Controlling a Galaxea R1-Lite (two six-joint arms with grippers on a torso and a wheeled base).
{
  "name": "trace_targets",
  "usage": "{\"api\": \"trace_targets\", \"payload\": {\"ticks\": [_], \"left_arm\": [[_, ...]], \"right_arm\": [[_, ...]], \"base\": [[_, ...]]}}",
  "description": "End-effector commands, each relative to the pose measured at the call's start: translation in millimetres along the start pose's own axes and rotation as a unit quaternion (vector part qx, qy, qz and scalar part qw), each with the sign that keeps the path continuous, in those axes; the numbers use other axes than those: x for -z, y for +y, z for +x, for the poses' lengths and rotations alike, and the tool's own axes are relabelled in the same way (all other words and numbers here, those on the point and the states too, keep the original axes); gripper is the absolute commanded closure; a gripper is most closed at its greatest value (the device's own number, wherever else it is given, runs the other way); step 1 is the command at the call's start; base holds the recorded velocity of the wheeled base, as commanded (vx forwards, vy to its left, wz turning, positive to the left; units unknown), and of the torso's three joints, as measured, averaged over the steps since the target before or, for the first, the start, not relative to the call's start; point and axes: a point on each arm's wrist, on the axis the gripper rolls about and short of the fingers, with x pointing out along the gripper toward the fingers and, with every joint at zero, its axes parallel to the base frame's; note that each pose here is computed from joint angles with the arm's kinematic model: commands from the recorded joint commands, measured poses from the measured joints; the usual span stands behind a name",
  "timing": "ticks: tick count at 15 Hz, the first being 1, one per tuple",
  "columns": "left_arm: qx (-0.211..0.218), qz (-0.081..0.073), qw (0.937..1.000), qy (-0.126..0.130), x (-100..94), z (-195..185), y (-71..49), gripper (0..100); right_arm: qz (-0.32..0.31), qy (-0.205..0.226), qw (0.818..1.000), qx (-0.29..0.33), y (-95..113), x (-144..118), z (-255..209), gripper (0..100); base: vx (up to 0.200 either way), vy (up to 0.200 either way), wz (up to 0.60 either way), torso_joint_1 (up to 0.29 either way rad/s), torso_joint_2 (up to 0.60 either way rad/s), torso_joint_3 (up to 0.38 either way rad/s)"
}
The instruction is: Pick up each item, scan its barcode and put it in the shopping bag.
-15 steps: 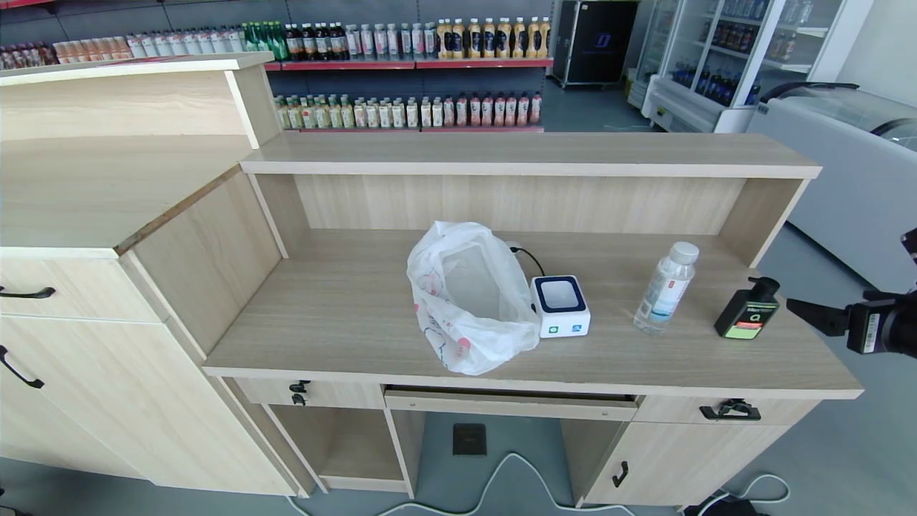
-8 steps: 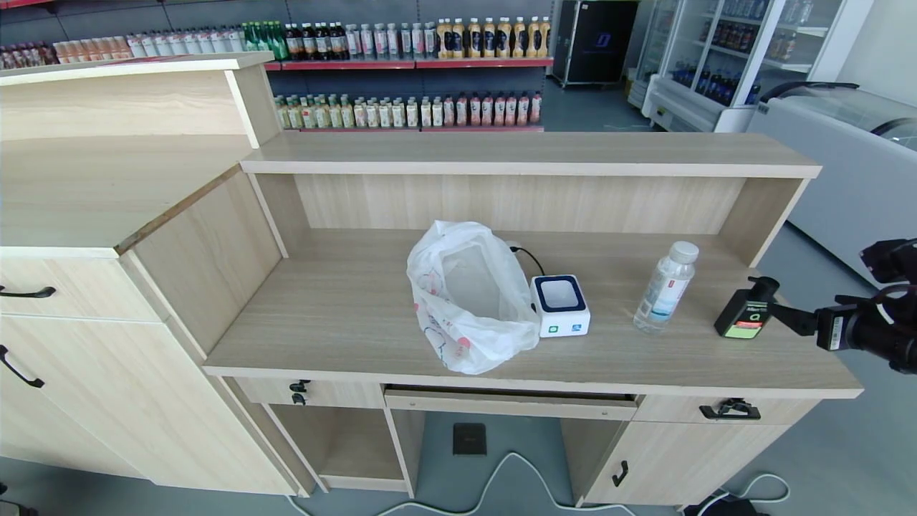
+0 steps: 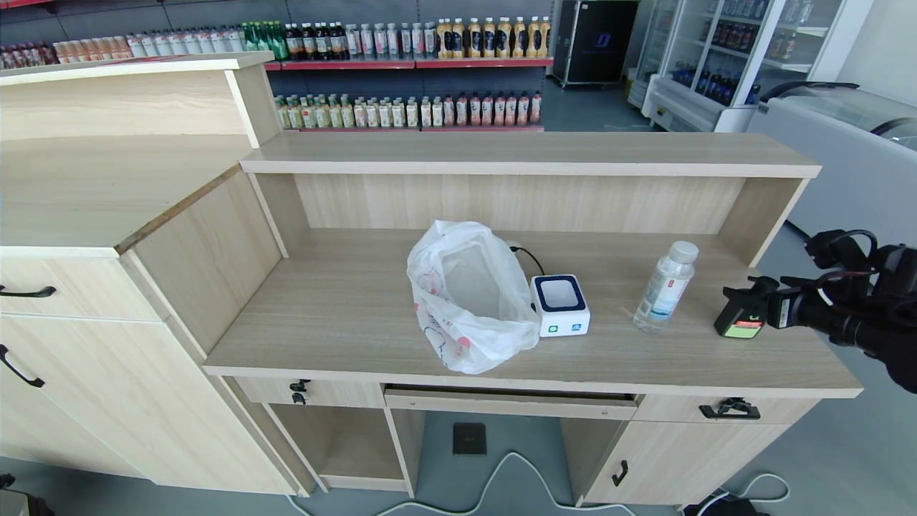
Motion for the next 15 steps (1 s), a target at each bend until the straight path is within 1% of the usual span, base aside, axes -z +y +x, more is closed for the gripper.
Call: {"api": "trace_targets", "payload": {"ticks": [1, 10, 12, 15], "left_arm": [[0.0, 0.0, 1.0, 0.0, 0.0, 0, 0.0, 0], [0.0, -0.001, 1.0, 0.0, 0.0, 0, 0.0, 0], [0.0, -0.001, 1.0, 0.0, 0.0, 0, 0.0, 0], [0.0, 0.0, 1.0, 0.0, 0.0, 0, 0.0, 0]], "right_arm": [[-0.001, 0.004, 1.0, -0.024, 12, 6, 17, 0], [-0.011, 0.004, 0.998, -0.058, 28, 21, 64, 0], [-0.01, 0.007, 0.997, -0.07, 35, 26, 74, 0], [-0.012, -0.001, 0.997, -0.08, 41, 28, 90, 0]], "base": [[0.0, 0.0, 0.0, 0.0, 0.0, 0.0], [0.0, 0.0, 0.0, 0.0, 0.0, 0.0], [0.0, 0.0, 0.0, 0.0, 0.0, 0.0], [0.0, 0.0, 0.0, 0.0, 0.0, 0.0]]}}
